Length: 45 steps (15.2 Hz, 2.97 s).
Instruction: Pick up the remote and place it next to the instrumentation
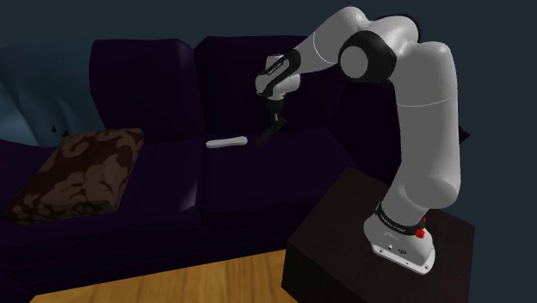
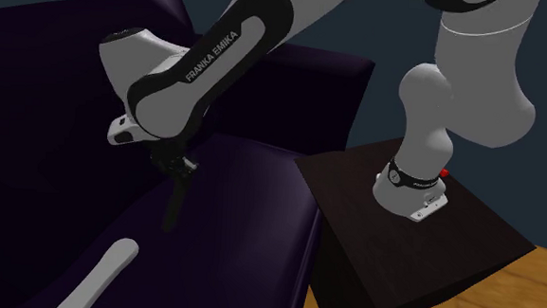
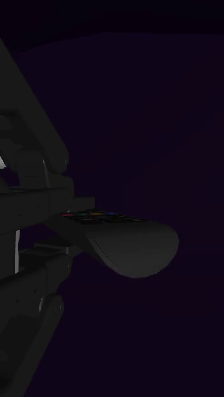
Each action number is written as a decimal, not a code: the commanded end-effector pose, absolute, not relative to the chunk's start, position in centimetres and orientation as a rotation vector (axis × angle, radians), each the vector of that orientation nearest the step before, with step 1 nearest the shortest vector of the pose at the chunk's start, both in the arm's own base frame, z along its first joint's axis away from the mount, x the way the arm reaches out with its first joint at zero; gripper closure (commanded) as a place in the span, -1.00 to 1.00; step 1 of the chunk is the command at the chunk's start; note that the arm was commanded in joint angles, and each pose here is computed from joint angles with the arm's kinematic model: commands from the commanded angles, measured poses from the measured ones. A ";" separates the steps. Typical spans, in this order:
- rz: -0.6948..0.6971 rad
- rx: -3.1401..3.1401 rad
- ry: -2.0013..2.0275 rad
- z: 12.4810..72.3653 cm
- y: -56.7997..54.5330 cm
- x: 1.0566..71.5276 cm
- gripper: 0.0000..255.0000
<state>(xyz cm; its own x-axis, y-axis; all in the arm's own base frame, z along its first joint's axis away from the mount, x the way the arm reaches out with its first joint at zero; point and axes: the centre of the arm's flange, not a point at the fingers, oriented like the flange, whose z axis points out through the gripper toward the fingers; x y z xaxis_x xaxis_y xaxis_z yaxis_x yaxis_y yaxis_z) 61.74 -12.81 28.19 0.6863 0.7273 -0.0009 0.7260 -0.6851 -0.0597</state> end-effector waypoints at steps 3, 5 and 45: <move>0.037 -2.834 -1.223 28.4 -12.8 66.8 1.00; 0.037 -2.834 -1.223 28.6 -13.0 69.5 1.00; 0.037 -2.834 -1.223 26.1 -13.9 78.0 -1.00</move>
